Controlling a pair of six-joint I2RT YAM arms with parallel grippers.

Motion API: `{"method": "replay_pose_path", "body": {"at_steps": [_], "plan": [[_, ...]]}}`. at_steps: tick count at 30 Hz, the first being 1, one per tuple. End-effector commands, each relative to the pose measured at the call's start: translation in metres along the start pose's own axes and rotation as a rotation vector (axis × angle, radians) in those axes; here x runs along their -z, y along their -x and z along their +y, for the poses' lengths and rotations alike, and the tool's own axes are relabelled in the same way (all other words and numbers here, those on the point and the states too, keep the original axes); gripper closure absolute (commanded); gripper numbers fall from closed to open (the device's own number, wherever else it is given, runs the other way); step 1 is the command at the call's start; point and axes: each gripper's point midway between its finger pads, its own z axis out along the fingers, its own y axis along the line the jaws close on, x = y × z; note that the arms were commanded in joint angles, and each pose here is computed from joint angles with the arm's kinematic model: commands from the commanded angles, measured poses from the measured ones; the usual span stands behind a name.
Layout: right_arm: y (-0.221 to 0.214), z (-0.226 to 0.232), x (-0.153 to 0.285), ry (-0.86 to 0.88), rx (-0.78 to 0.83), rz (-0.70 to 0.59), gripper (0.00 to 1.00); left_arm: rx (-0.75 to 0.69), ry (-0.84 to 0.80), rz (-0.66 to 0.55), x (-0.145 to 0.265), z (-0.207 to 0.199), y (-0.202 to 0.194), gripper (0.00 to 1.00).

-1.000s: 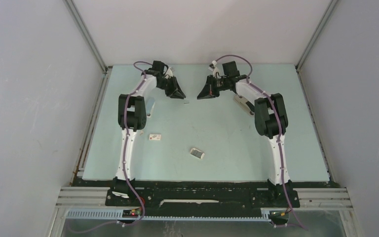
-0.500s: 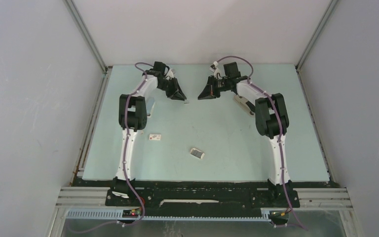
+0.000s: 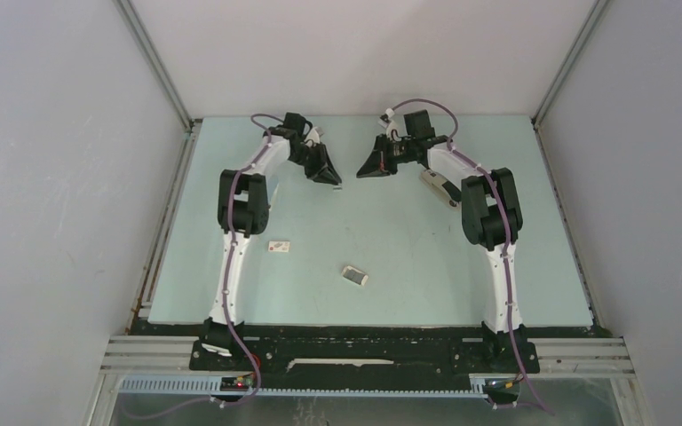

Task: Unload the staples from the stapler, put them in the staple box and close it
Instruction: Adjust the staple at the center of the board.

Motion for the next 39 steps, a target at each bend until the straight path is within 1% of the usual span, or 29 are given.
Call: {"method": "replay_pose_path", "body": {"at_steps": [1, 8, 16, 22, 26, 31, 34, 37, 39], "plan": [[0.015, 0.035, 0.021, 0.046, 0.060, -0.048, 0.90, -0.027, -0.014, 0.029, 0.002, -0.013, -0.013, 0.78], [0.011, 0.039, 0.025, 0.050, 0.065, -0.048, 0.90, -0.026, 0.038, 0.060, -0.004, -0.001, -0.031, 0.78], [0.004, 0.042, 0.029, 0.048, 0.071, -0.041, 0.90, -0.040, 0.074, 0.079, -0.002, 0.002, -0.050, 0.78], [-0.005, 0.041, 0.029, 0.032, 0.107, -0.028, 0.89, -0.044, 0.083, 0.090, 0.000, 0.007, -0.067, 0.77], [-0.009, 0.041, 0.031, 0.006, 0.153, -0.025, 0.89, -0.055, 0.080, 0.073, 0.004, 0.005, -0.070, 0.77], [-0.011, 0.044, 0.037, -0.047, 0.262, -0.033, 0.87, -0.098, 0.041, 0.021, 0.021, -0.020, -0.061, 0.76], [-0.012, 0.049, 0.043, -0.092, 0.356, -0.045, 0.87, -0.141, 0.002, -0.024, 0.037, -0.041, -0.060, 0.74], [-0.017, 0.055, 0.049, -0.154, 0.488, -0.056, 0.86, -0.180, -0.061, -0.093, 0.055, -0.062, -0.063, 0.69], [-0.017, 0.065, 0.058, -0.189, 0.581, -0.082, 0.85, -0.226, -0.086, -0.170, 0.073, -0.076, -0.065, 0.64]]}}
